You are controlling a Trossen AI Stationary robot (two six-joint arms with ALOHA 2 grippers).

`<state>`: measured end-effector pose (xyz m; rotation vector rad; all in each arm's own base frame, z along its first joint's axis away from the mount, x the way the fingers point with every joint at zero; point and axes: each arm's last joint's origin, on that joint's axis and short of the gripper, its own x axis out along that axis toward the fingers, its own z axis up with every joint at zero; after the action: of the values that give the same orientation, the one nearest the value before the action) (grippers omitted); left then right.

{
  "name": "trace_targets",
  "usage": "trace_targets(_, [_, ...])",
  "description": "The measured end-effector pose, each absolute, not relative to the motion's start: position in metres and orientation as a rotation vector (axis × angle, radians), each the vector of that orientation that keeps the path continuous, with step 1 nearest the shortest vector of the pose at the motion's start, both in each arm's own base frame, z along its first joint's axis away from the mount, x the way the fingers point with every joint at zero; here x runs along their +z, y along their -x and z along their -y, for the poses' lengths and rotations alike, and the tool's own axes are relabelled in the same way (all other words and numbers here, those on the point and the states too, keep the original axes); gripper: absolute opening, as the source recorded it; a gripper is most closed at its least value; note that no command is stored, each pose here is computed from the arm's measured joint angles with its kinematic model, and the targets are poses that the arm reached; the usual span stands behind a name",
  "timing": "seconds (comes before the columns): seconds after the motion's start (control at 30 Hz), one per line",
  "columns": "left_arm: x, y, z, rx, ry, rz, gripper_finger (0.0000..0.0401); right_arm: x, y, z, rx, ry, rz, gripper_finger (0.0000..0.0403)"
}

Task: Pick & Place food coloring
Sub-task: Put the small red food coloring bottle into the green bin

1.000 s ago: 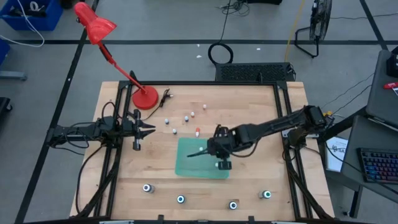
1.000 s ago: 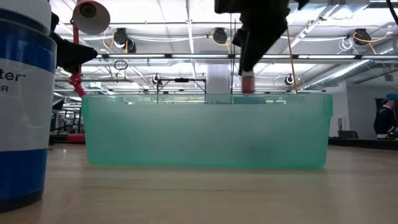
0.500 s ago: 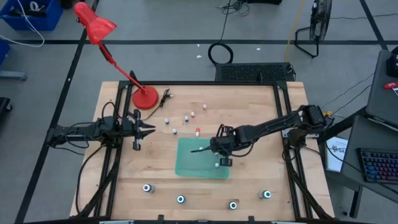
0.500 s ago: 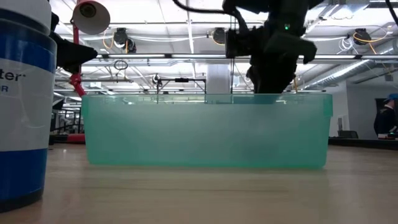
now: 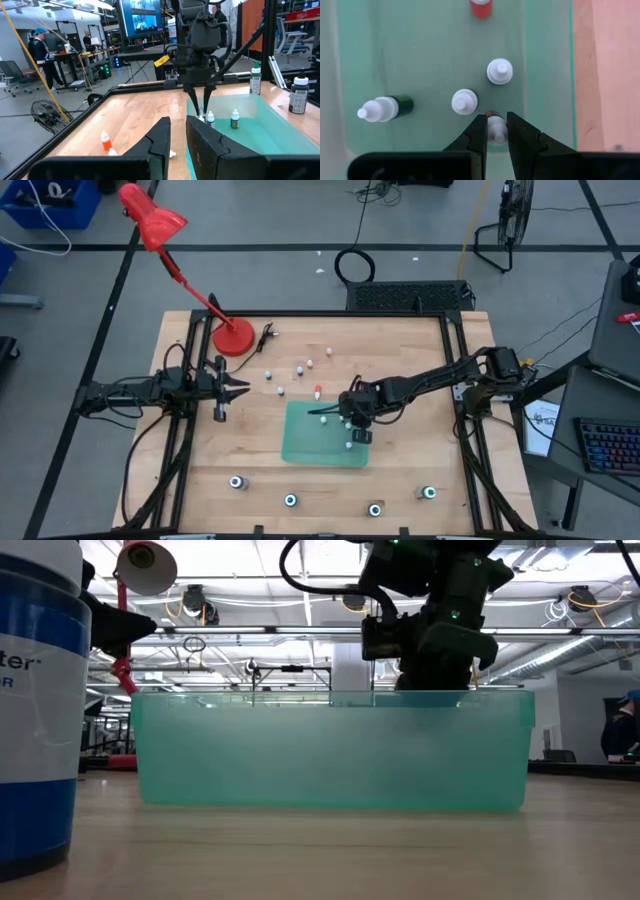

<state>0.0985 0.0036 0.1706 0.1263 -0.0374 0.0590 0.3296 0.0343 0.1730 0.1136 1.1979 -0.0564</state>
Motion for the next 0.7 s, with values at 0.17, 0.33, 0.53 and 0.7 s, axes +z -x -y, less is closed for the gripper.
trace_targets(0.17, [0.1706, -0.0985, -0.0036, 0.059, -0.126, 0.037, 0.0067, 0.1731, -0.3298, -0.0342, -0.055, -0.114, -1.196, 0.0041])
trace_targets(0.33, [0.1706, -0.0985, -0.0036, 0.059, -0.126, 0.038, 0.0067, 0.1731, -0.3297, -0.035, -0.022, -0.118, -1.2, 0.0054])
trace_targets(0.53, [0.1706, -0.0985, -0.0036, 0.059, -0.126, 0.038, 0.0067, 0.1731, -0.3297, -0.035, -0.022, -0.118, -1.2, 0.0081])
trace_targets(0.7, [0.1706, -0.0985, -0.0036, 0.059, -0.126, 0.037, 0.0067, 0.1731, -0.3297, -0.035, -0.035, -0.134, -1.2, 0.0088])
